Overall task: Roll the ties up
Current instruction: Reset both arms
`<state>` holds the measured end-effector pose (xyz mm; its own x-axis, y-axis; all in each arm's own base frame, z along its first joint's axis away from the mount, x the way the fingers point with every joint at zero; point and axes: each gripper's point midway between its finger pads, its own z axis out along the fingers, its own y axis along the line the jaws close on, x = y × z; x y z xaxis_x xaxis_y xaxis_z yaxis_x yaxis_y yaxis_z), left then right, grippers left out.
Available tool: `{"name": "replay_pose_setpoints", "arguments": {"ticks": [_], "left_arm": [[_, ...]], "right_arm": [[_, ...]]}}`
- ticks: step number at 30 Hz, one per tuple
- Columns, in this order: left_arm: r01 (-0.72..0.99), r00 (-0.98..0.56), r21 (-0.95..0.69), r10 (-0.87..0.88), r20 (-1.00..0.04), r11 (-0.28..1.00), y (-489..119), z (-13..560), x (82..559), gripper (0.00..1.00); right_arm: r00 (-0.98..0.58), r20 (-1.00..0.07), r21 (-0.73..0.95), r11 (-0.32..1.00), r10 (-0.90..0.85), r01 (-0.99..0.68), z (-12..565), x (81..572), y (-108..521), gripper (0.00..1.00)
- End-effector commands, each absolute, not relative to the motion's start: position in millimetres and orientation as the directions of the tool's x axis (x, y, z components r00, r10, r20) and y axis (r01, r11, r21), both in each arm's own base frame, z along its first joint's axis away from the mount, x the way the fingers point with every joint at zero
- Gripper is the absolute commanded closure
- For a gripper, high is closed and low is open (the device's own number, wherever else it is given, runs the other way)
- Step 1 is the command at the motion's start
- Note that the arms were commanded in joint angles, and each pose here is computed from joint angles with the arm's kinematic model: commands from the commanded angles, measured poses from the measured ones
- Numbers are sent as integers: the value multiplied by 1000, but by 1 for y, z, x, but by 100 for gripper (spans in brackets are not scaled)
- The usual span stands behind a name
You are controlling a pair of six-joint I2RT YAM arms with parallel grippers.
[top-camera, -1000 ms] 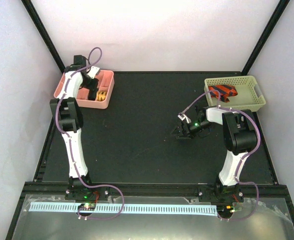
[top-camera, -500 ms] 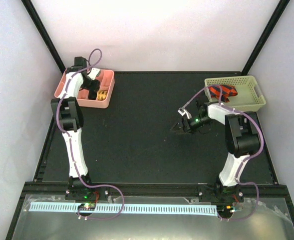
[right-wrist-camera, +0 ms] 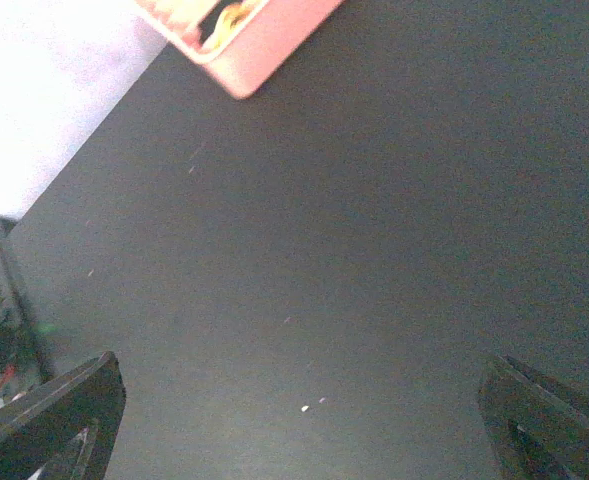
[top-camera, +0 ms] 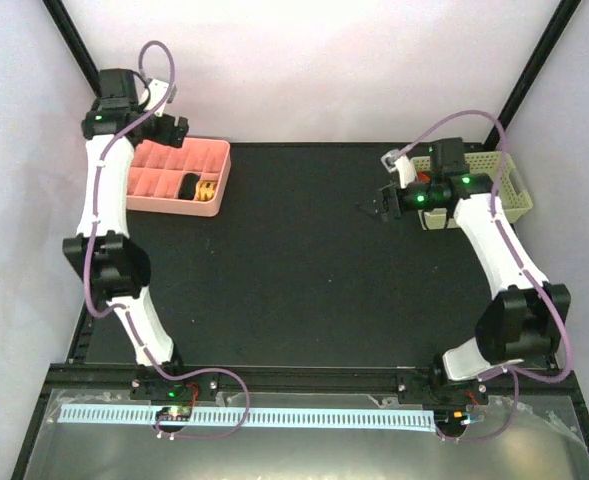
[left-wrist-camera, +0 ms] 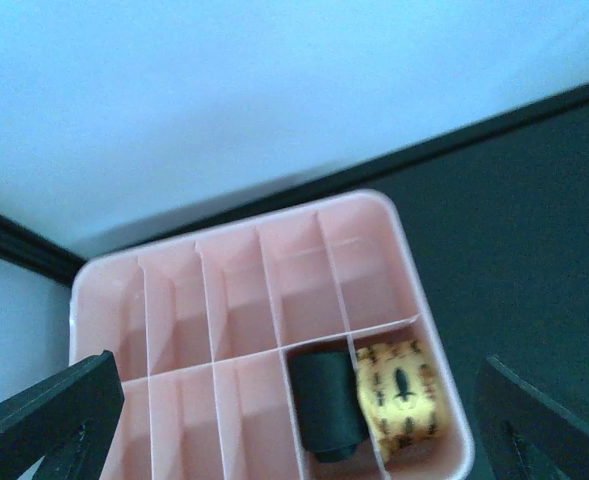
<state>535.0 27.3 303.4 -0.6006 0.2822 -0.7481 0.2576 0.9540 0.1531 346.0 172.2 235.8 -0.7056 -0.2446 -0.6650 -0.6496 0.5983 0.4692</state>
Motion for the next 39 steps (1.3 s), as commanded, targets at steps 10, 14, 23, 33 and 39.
{"name": "replay_pose_setpoints", "arguments": {"ticks": [10, 14, 23, 33, 39], "left_arm": [[539, -405, -20, 238, -883, 842, -79, 396, 425, 1], [598, -340, -9, 244, -908, 801, -108, 380, 398, 1], [471, -544, -77, 220, -810, 879, -97, 261, 371, 1], [451, -624, -72, 257, -738, 890, -87, 206, 343, 1], [409, -659, -79, 234, -714, 909, -78, 192, 340, 1]], "right_arm": [[-390, -919, 144, 875, -55, -463, 363, 357, 85, 0], [-437, -898, 172, 876, -49, -451, 333, 342, 81, 0], [-604, -794, 269, 853, -67, -448, 218, 306, 88, 0], [-605, -791, 219, 881, -91, -418, 179, 296, 79, 0], [-557, -825, 208, 868, -93, -452, 191, 289, 83, 0]]}}
